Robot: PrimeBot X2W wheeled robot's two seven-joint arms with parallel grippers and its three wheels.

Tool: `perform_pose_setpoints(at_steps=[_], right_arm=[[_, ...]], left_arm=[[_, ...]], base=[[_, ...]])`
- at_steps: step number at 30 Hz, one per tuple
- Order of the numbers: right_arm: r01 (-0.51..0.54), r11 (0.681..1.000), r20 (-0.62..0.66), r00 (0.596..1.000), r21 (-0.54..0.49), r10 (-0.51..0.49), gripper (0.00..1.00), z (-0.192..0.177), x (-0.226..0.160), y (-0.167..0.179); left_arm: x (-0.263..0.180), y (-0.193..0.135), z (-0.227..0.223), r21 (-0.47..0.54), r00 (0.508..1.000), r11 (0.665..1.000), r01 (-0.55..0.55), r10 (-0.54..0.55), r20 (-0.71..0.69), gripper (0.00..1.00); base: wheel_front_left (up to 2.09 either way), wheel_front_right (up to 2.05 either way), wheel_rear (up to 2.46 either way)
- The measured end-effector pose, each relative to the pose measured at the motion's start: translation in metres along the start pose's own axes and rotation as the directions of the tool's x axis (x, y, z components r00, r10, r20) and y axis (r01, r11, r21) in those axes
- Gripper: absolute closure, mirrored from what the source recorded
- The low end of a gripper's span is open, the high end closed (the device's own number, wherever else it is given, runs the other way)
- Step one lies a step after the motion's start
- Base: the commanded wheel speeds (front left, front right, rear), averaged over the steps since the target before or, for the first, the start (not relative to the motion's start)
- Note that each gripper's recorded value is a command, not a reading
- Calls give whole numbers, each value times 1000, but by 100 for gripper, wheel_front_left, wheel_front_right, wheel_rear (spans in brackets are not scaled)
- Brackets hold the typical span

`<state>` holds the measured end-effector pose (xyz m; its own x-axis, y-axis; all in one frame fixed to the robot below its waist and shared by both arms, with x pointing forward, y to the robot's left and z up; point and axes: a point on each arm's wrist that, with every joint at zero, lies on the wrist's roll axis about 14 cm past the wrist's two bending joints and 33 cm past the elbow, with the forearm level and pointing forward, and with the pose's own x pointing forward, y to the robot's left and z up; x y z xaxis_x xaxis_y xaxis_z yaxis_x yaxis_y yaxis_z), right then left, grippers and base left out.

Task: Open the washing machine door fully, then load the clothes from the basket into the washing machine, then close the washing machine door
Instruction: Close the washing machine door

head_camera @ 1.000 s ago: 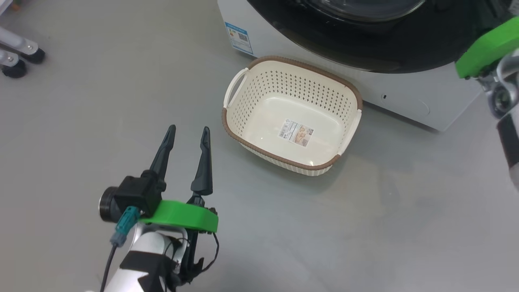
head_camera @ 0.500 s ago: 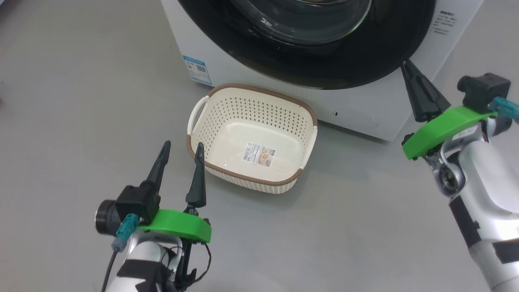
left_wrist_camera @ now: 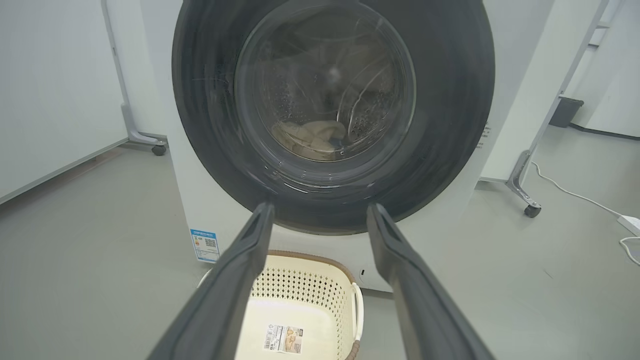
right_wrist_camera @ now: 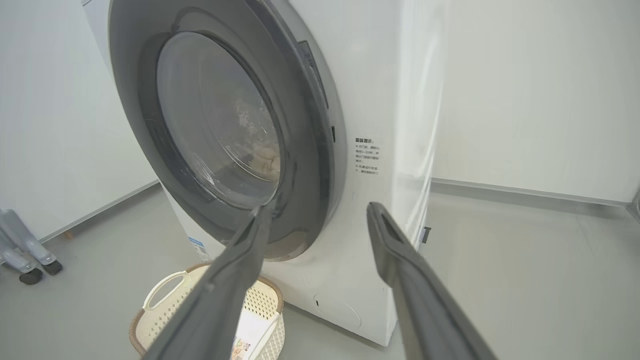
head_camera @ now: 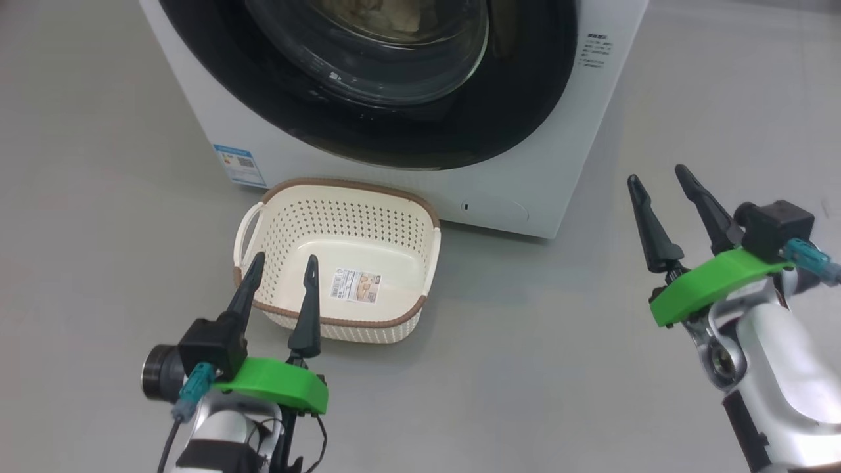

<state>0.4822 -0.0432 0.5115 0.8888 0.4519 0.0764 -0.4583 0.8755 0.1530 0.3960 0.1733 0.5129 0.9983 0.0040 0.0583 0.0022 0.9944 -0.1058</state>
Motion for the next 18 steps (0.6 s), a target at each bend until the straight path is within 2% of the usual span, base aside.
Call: perform_pose_setpoints(at_steps=[8, 18], right_arm=[[161, 986, -21, 987, -43, -162, 0, -9, -58, -38], [284, 956, 51, 958, -67, -281, 0, 13, -113, -48]], left_arm=[[-4, -10, 1, 2, 1000, 1000, 27, -27, -3, 0], [-15, -17, -3, -31, 999, 999, 34, -34, -17, 0]], base=[[0, 0, 0], [0, 0, 0]])
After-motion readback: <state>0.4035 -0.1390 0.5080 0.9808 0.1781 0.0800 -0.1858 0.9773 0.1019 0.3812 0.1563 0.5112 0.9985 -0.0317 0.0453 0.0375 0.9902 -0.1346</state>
